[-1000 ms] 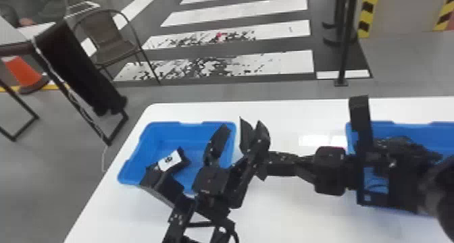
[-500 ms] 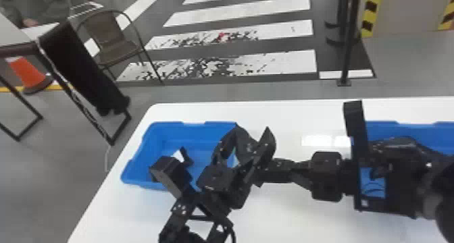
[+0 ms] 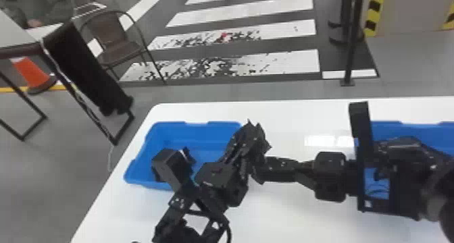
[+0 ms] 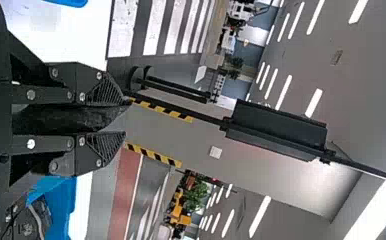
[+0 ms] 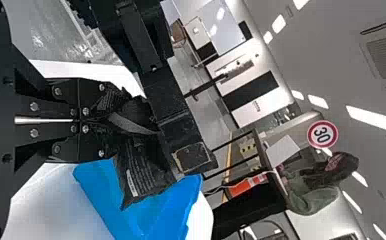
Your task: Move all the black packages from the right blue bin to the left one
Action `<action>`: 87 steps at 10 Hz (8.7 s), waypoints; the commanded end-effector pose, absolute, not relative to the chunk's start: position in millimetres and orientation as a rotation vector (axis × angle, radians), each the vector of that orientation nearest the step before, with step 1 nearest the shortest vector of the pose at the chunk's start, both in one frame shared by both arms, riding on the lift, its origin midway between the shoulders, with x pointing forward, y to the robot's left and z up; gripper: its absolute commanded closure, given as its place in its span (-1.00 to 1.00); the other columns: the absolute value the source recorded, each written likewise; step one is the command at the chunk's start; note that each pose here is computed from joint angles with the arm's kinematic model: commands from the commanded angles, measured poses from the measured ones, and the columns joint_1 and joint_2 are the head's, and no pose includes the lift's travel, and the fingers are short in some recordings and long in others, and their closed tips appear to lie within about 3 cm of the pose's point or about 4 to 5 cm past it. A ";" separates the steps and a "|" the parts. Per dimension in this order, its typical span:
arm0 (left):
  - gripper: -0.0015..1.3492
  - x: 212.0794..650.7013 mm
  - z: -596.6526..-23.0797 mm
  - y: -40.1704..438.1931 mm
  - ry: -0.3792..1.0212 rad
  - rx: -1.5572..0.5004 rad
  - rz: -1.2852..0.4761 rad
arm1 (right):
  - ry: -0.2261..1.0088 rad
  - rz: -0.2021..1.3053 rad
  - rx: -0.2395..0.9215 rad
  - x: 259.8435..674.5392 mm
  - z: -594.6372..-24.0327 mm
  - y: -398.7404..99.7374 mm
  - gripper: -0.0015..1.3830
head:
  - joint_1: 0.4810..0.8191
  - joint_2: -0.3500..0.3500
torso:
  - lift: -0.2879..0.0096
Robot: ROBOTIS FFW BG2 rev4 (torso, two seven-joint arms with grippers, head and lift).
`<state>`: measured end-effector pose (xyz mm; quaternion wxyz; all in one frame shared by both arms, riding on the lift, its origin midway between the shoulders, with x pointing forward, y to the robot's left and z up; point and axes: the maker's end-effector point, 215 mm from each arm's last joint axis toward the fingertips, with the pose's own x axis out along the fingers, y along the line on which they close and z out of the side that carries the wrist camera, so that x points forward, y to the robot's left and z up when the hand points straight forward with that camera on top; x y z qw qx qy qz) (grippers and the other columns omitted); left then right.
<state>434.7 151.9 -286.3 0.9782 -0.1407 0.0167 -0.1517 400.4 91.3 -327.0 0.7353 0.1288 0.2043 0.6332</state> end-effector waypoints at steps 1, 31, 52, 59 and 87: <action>0.80 434.2 -286.8 151.7 0.046 -0.265 -0.315 | 0.442 1.385 0.297 403.5 -327.2 90.7 0.65 | 0.27 0.91 | -0.10; -0.78 418.0 -272.4 230.6 -0.309 -0.354 -0.056 | 0.368 0.260 0.124 510.9 -382.3 -258.6 -0.84 | 0.27 -0.08 | -0.10; -0.75 420.3 -288.8 228.6 -0.253 -0.356 -0.083 | 0.564 0.279 0.099 565.3 -437.0 -204.9 -0.75 | 0.27 0.07 | -0.10; -0.70 420.0 -290.1 233.7 -0.251 -0.370 -0.081 | 0.681 0.332 0.091 564.3 -463.1 -195.2 0.28 | 0.27 0.12 | -0.10; -0.21 417.4 -263.8 110.5 -0.128 -0.930 -0.294 | 0.407 1.072 0.883 460.0 -270.6 36.3 0.72 | 0.27 0.53 | -0.10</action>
